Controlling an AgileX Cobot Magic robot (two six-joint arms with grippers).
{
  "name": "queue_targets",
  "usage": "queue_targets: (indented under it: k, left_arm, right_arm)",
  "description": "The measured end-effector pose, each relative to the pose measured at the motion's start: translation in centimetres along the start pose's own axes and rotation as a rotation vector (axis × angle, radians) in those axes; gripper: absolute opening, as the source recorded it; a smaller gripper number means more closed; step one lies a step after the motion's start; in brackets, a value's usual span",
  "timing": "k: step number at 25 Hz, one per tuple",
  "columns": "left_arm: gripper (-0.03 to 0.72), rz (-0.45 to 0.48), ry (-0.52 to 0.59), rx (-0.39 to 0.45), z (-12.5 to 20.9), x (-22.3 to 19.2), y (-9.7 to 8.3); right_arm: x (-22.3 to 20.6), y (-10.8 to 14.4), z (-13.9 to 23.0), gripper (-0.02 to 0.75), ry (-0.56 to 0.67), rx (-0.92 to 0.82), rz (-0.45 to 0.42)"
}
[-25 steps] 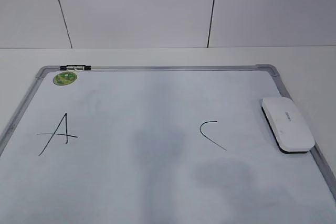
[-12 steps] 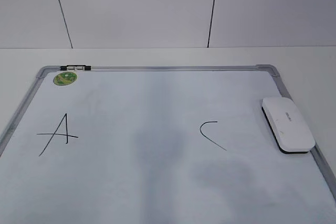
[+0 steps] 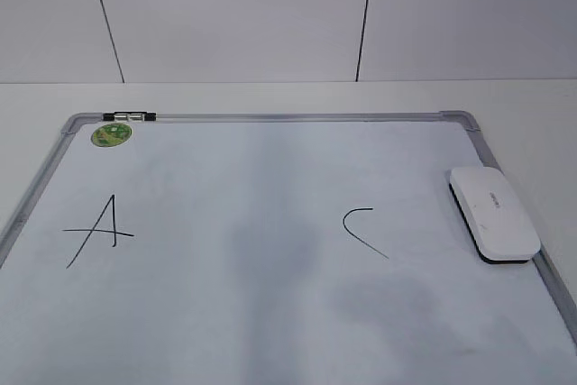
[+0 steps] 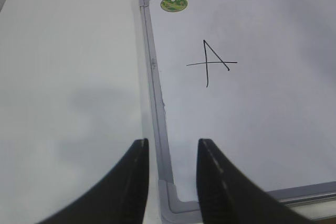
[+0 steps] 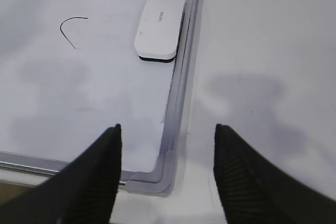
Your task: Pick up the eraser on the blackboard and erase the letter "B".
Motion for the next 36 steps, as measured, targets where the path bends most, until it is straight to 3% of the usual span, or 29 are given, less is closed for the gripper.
queue_targets:
  k: [9,16,36]
  left_arm:
    - [0.234,0.0,0.0,0.0,0.0,0.0,0.0]
    - [0.234,0.001,0.0,0.0,0.0,0.0,-0.01]
    - [0.233,0.001,0.0,0.0,0.0,0.0,-0.01]
  right_arm:
    - [0.0,0.0,0.0,0.429,-0.001,-0.004,0.006]
    - [0.03,0.02,0.02,0.429,-0.014,-0.064,0.099]
    - [0.03,0.02,0.03,0.429,-0.014,-0.06,0.101]
Point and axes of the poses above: a point on each arm's last joint axis where the gripper is mounted, x pointing back along that axis away from the gripper, y along the wrist's bending axis when the last joint is at zero, z = x × y, the point moved 1 cm from there along -x, pointing out along that axis toward the gripper, and after that the axes turned 11 degrees about -x, right-handed, at the moved point
